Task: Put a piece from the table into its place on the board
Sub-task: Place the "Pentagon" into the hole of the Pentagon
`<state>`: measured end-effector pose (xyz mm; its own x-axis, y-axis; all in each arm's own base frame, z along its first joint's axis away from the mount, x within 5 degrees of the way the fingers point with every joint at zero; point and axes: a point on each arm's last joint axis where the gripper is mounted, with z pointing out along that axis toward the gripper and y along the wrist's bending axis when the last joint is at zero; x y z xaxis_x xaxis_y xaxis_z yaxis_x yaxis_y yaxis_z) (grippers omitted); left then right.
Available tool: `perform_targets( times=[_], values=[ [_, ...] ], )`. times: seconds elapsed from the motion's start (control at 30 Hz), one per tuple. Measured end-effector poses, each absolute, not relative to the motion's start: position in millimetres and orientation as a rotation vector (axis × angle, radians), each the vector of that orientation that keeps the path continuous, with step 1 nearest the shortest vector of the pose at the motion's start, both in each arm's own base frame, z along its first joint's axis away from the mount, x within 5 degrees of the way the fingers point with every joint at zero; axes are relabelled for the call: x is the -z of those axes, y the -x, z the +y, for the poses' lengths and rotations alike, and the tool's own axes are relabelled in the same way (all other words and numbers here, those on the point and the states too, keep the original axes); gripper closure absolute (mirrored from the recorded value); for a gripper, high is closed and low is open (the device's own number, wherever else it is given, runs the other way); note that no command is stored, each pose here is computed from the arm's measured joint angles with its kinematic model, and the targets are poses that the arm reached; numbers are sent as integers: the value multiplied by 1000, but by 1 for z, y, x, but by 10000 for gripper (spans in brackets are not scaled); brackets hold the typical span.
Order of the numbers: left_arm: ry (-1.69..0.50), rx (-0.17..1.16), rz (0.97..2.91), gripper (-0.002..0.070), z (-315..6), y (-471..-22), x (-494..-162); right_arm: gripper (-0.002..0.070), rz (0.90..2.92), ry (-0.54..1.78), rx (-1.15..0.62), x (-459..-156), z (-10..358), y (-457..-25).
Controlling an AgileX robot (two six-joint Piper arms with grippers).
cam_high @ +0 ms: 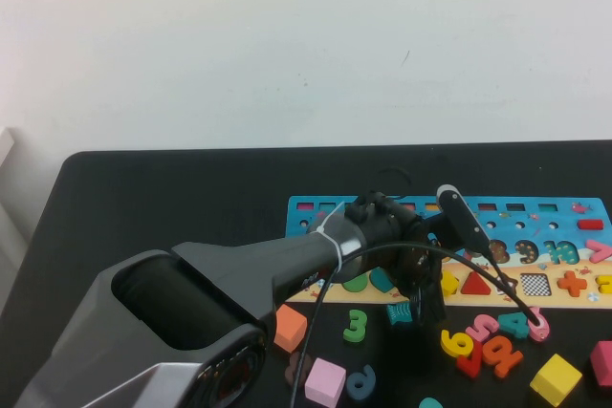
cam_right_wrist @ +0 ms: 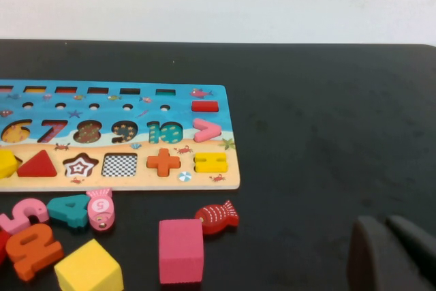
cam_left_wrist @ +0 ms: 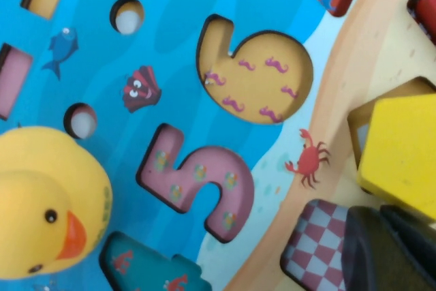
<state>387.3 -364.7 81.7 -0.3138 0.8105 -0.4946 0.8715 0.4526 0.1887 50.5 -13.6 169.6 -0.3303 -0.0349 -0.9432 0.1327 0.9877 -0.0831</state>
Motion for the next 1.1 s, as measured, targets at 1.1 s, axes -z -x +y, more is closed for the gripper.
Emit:
perform_targets(
  times=[1.1],
  values=[
    [-1307,284,2251,676,-368,-383,-93,657,1900,-72,169,-170,-14,-51]
  ],
)
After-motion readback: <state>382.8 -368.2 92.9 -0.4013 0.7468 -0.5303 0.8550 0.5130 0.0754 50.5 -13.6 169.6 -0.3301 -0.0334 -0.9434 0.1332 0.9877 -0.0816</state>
